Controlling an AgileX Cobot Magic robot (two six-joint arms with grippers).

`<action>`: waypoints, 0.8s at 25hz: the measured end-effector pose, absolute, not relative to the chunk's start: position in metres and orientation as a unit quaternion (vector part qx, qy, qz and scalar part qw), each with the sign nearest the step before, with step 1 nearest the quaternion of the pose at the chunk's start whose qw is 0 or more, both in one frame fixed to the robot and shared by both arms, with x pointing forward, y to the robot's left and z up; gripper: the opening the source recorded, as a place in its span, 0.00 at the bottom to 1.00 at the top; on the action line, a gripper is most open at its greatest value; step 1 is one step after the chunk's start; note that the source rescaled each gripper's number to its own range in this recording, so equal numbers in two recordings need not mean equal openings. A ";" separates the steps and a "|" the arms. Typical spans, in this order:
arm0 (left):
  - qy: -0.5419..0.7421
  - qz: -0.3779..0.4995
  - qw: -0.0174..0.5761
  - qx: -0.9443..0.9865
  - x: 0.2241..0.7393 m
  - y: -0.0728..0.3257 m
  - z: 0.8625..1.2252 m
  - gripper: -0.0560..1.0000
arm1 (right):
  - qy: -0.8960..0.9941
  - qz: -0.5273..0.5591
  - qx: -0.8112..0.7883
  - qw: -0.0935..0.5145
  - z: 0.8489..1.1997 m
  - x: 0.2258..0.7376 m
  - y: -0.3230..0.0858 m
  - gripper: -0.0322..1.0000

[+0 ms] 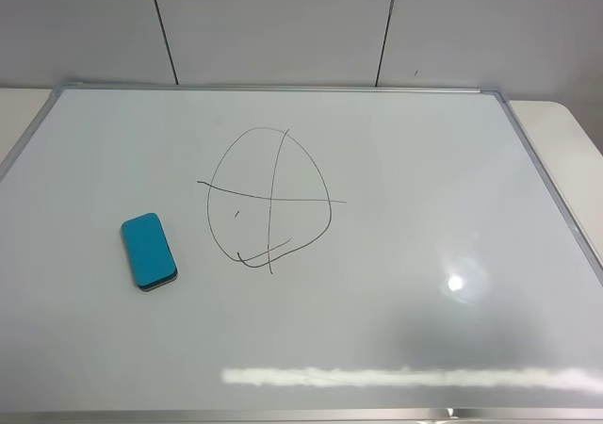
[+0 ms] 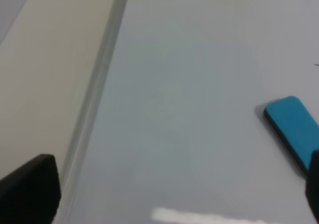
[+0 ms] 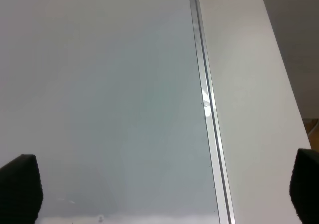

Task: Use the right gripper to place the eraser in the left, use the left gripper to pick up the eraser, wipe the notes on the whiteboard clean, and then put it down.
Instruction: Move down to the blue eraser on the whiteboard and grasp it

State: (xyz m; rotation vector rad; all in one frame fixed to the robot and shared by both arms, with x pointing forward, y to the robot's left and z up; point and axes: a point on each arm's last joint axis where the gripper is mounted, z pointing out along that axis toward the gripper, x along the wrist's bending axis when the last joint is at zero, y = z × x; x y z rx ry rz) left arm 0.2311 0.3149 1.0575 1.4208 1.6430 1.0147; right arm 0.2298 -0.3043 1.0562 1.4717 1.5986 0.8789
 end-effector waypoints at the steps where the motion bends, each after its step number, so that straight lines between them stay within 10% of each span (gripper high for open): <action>1: 0.638 0.395 0.363 0.552 0.231 0.315 1.057 1.00 | 0.628 0.346 0.579 0.388 1.056 0.230 -0.304 1.00; 20: 0.772 0.120 0.232 0.580 0.378 0.288 1.066 1.00 | 0.628 0.346 0.579 0.388 1.056 0.230 -0.304 1.00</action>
